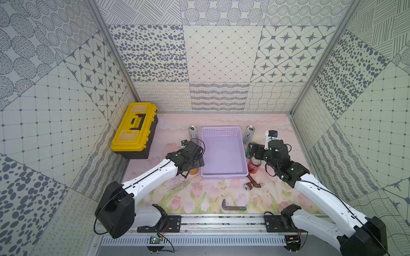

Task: Take out the drinks from the basket
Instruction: Place the drink at the center of the board, then reset both arms

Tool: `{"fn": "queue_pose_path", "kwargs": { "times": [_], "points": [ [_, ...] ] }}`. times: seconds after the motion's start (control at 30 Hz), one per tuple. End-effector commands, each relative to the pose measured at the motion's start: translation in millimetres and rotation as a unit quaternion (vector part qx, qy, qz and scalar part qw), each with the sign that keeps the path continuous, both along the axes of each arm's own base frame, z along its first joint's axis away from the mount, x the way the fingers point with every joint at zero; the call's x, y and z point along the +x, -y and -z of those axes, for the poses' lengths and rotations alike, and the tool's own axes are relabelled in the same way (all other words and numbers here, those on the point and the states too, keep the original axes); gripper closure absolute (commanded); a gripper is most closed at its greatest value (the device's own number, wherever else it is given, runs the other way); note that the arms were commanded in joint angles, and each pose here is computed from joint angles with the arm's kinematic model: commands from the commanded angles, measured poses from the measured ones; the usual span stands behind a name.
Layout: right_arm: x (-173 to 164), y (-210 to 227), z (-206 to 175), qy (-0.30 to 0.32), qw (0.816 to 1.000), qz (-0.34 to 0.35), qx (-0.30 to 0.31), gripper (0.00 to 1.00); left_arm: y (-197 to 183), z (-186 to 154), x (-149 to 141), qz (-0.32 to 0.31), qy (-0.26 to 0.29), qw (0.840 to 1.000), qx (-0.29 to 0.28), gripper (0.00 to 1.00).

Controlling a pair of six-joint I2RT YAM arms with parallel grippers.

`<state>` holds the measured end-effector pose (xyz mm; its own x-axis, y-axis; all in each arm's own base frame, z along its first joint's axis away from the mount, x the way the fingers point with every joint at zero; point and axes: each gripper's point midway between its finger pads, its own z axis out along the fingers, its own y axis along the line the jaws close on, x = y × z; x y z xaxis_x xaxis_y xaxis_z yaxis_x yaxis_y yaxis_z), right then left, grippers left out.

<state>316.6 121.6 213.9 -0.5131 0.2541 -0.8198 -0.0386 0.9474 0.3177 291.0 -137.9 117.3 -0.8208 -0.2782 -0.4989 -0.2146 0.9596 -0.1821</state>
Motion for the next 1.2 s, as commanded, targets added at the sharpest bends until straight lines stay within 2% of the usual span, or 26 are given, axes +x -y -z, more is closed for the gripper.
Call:
{"fn": "queue_pose_path", "kwargs": {
  "times": [0.0,0.23,0.47,0.57,0.73,0.9,1.17],
  "points": [
    [2,1,-18,0.028,0.999,0.003,0.016,0.05,-6,-15,-3,-0.007,0.007,1.000,-0.005,0.00],
    [3,1,-19,0.028,0.999,0.004,0.017,0.03,-8,-44,2,-0.002,0.044,0.999,-0.008,0.00],
    [1,5,-22,0.037,0.999,0.012,0.017,0.03,-18,-96,19,-0.011,0.134,0.991,0.003,0.00],
    [1,8,-23,0.042,0.999,0.019,0.014,0.03,-22,-109,31,-0.016,0.151,0.988,0.014,0.00],
    [1,12,-25,0.046,0.999,0.025,0.013,0.03,-40,-105,52,-0.053,0.130,0.990,0.022,0.00],
    [0,13,-24,0.045,0.999,0.024,0.014,0.03,-50,-93,69,-0.075,0.116,0.990,-0.013,0.00],
    [-1,16,-24,0.047,0.998,0.029,0.020,0.03,-56,-95,97,-0.058,0.187,0.981,0.012,0.00]
  ]
}}
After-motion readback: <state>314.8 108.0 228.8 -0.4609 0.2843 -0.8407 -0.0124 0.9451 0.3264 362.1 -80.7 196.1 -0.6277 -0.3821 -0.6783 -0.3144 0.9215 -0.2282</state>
